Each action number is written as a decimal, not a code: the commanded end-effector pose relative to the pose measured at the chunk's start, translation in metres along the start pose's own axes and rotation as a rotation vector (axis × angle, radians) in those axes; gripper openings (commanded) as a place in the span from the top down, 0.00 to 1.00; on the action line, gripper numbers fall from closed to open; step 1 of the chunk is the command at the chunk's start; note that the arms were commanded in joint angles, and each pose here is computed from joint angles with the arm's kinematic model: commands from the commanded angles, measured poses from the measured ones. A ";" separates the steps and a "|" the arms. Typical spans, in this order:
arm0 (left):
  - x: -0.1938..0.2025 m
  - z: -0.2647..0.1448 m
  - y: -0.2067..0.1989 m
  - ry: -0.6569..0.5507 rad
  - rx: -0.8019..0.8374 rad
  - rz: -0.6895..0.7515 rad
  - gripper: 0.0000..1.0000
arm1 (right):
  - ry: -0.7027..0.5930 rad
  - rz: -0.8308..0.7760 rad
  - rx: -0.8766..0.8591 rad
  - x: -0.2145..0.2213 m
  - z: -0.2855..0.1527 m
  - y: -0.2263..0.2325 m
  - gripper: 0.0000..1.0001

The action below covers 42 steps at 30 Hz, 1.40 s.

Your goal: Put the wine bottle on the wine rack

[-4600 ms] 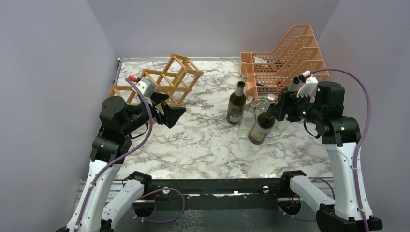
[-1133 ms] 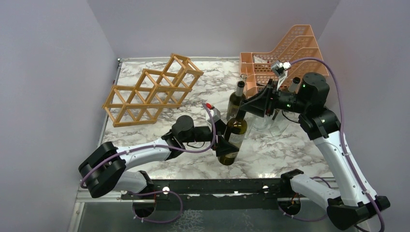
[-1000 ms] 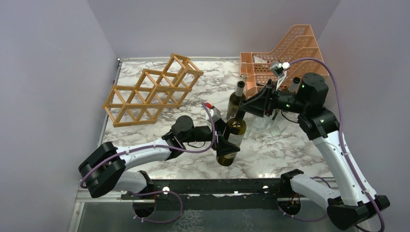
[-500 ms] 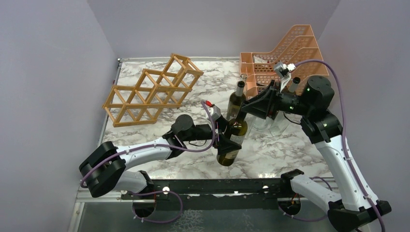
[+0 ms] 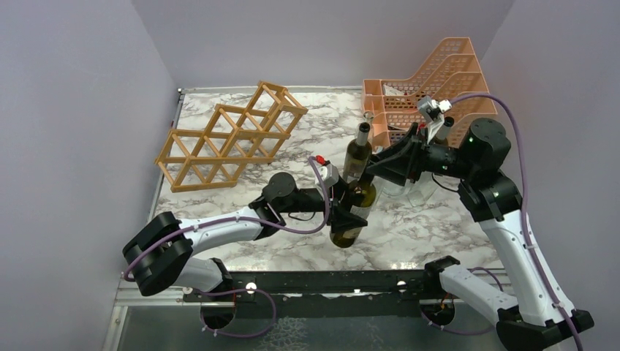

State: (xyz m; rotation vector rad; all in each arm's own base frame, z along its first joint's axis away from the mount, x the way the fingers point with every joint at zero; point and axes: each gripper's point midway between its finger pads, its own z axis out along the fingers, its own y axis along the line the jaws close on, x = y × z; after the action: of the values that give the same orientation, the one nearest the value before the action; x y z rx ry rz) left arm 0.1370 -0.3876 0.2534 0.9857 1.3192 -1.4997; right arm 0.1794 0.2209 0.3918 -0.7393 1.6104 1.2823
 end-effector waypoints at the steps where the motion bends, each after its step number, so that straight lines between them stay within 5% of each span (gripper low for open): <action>1: -0.062 0.005 -0.014 -0.146 0.041 0.256 1.00 | -0.016 -0.002 0.024 -0.010 -0.012 0.019 0.40; 4: -0.079 0.006 -0.008 -0.146 0.001 0.374 1.00 | -0.039 -0.003 0.067 -0.021 -0.019 0.025 0.31; 10: -0.117 -0.005 0.014 -0.073 -0.135 0.704 1.00 | -0.061 -0.067 0.059 -0.051 -0.031 0.053 0.28; 17: -0.151 -0.033 0.053 0.117 -0.356 1.138 1.00 | -0.036 -0.108 0.181 -0.070 -0.036 0.040 0.18; 25: -0.195 -0.069 0.085 0.287 -0.643 1.552 1.00 | 0.049 -0.074 0.243 -0.079 -0.014 0.000 0.18; 38: -0.213 -0.092 0.094 0.464 -0.763 1.824 1.00 | 0.256 -0.218 0.479 -0.046 0.037 -0.049 0.21; 42: -0.215 -0.094 0.088 0.431 -0.762 1.833 1.00 | 0.327 -0.244 0.507 -0.021 0.034 -0.055 0.22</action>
State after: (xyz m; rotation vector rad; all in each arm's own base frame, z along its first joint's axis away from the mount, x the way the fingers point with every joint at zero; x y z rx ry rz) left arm 0.2953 -0.2945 0.3523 1.4796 0.6583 0.4673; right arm 0.2452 0.2582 0.3983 -0.8143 1.9149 0.7302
